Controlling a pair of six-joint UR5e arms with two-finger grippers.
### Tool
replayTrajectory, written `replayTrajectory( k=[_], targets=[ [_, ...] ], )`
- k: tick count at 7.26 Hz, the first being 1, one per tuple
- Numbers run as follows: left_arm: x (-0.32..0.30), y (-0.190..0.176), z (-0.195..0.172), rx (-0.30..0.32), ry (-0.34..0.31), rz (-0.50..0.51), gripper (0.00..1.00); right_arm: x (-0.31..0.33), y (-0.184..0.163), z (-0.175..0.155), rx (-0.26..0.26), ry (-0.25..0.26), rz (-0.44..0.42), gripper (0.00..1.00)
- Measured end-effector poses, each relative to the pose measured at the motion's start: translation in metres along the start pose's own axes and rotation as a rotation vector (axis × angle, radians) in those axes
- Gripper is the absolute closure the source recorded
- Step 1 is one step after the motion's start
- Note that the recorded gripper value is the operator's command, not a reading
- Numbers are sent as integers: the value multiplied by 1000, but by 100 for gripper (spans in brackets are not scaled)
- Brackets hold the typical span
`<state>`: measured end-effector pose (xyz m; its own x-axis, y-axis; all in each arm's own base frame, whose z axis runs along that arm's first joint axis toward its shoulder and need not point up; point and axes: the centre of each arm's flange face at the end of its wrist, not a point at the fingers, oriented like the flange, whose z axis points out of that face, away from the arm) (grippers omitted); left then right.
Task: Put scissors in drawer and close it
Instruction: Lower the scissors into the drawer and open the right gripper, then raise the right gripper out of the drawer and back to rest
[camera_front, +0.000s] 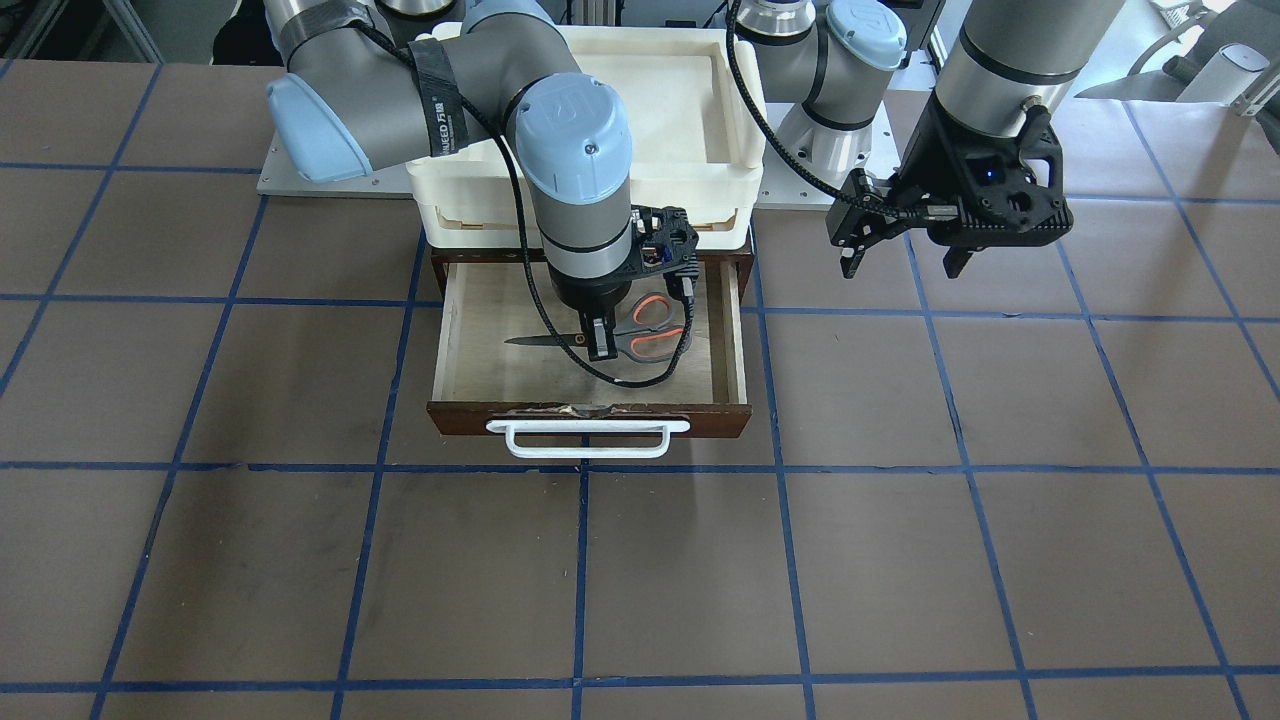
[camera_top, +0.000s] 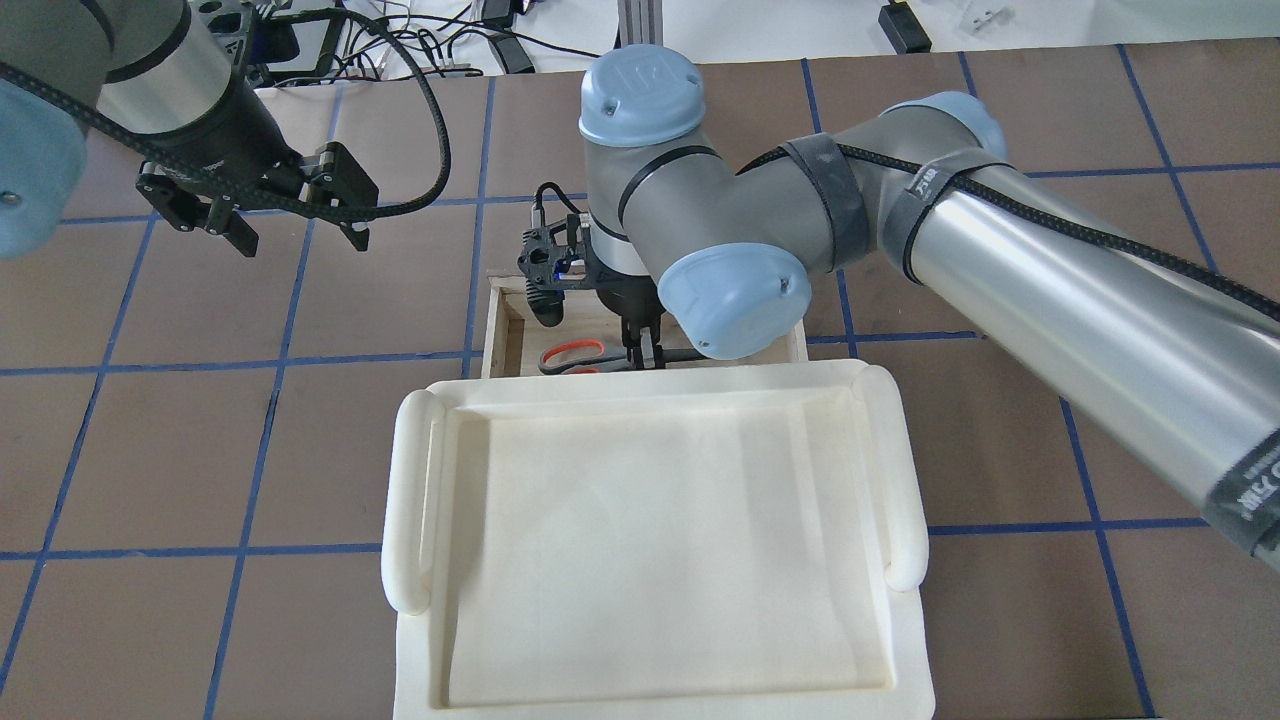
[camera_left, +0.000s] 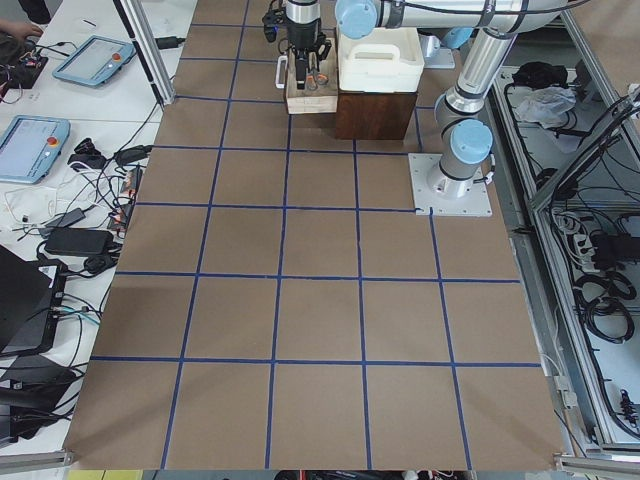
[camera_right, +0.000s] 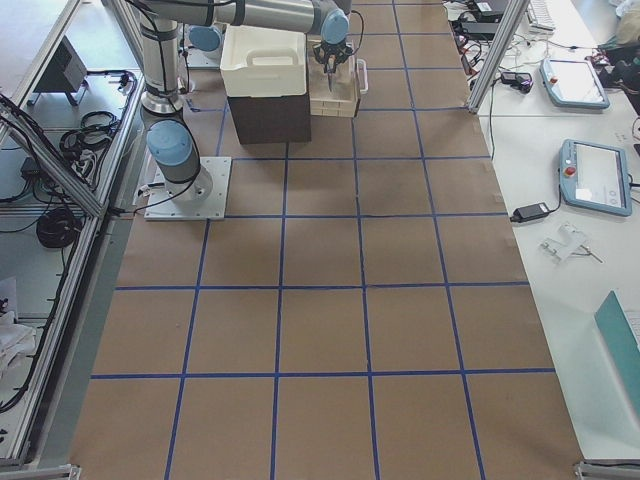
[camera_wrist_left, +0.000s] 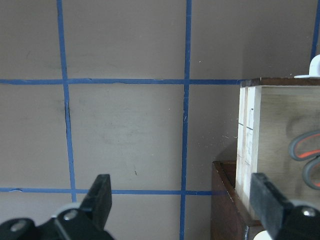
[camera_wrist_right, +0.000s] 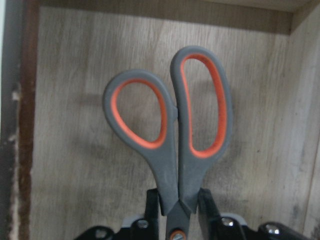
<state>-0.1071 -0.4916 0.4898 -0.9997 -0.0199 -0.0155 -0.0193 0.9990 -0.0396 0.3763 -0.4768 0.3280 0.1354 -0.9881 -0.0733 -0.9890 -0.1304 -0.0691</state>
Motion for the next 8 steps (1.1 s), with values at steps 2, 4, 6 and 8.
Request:
replayTrajectory(
  k=[2, 4, 6, 8],
  targets=[
    [0, 0, 0, -1, 0, 0, 0, -1, -1, 0, -3, 2, -2, 0],
    [0, 0, 0, -1, 0, 0, 0, 0, -2, -3, 0, 19, 2, 0],
    [0, 0, 0, -1, 0, 0, 0, 1, -1, -19, 11, 63, 8, 0],
    [0, 0, 0, -1, 0, 0, 0, 7, 13, -62, 43, 164, 80, 0]
  ],
)
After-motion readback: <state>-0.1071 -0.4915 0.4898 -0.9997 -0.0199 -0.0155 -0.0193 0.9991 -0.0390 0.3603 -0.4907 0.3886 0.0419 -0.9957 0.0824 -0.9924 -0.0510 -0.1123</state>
